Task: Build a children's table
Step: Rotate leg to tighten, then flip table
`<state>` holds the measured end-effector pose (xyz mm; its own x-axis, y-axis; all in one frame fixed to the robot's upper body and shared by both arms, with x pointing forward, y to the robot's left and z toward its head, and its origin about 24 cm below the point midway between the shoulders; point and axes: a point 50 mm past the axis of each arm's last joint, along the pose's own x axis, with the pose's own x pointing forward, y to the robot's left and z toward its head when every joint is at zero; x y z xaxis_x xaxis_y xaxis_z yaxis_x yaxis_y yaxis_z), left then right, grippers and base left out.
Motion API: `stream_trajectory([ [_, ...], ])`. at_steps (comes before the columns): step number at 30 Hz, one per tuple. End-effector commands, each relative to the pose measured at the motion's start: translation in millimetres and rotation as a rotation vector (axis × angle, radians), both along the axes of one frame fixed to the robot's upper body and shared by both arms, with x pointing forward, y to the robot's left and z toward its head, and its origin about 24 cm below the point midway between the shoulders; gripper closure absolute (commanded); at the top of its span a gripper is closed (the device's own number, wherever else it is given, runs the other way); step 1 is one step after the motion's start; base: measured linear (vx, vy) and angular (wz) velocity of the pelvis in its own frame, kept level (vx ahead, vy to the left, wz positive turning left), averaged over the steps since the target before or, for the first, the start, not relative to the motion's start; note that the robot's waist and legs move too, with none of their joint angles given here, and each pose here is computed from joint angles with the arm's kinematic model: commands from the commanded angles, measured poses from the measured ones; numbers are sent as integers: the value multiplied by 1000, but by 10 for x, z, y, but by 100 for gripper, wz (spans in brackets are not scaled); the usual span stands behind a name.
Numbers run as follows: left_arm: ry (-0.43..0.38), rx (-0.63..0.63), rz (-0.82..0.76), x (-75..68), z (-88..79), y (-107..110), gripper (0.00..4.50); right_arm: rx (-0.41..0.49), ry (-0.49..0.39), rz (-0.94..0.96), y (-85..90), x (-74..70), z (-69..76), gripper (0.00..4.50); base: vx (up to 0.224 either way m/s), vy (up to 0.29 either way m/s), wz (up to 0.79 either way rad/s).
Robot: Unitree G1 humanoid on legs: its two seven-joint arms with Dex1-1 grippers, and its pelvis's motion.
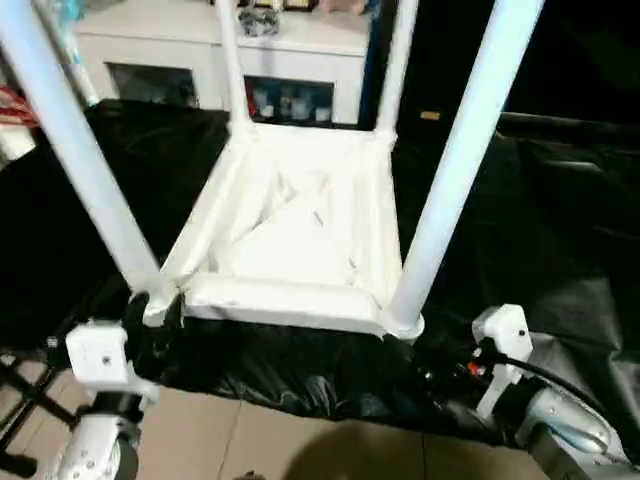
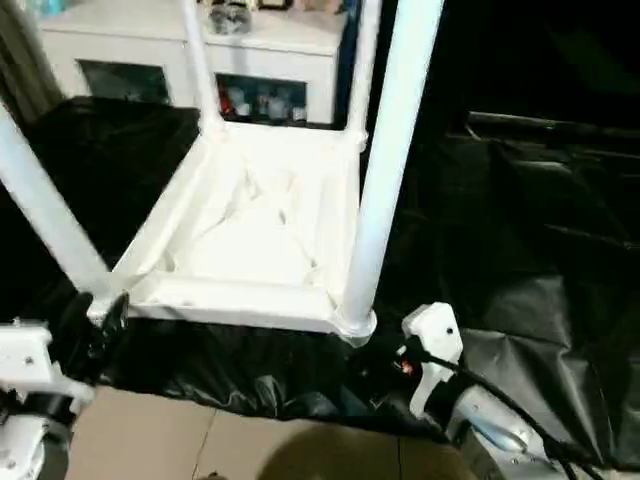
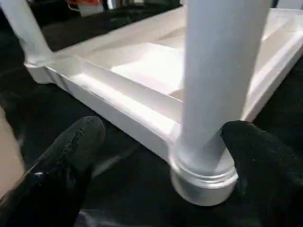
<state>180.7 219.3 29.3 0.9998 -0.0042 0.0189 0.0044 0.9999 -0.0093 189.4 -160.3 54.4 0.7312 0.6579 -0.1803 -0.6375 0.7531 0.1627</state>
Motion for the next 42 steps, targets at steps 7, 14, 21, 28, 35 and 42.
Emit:
stream_trajectory([
  [7, -46, -28, 27, -45, 110, -149, 108, 0, -35, 93, 7, -65, 145, 0, 0, 0, 0],
  [14, -64, -17, 28, -66, 179, -239, 66, -11, -54, 56, -36, -22, 171, 0, 0, 0, 0],
  [21, -33, 17, 9, -16, 205, -223, 8, -20, -62, 27, 1, 4, 139, 0, 0, 0, 0],
  [28, -40, 55, -56, 147, 305, -230, 8, -24, -68, 20, 47, 19, 139, 0, 0, 0, 0],
  [35, -2, 63, -80, 243, 327, -290, 8, -45, -66, 24, 63, 8, 131, 0, 0, 0, 0],
  [42, 16, 66, -2, 186, 320, 251, 8, -51, -67, 32, 65, 32, 117, 0, 0, 0, 0],
])
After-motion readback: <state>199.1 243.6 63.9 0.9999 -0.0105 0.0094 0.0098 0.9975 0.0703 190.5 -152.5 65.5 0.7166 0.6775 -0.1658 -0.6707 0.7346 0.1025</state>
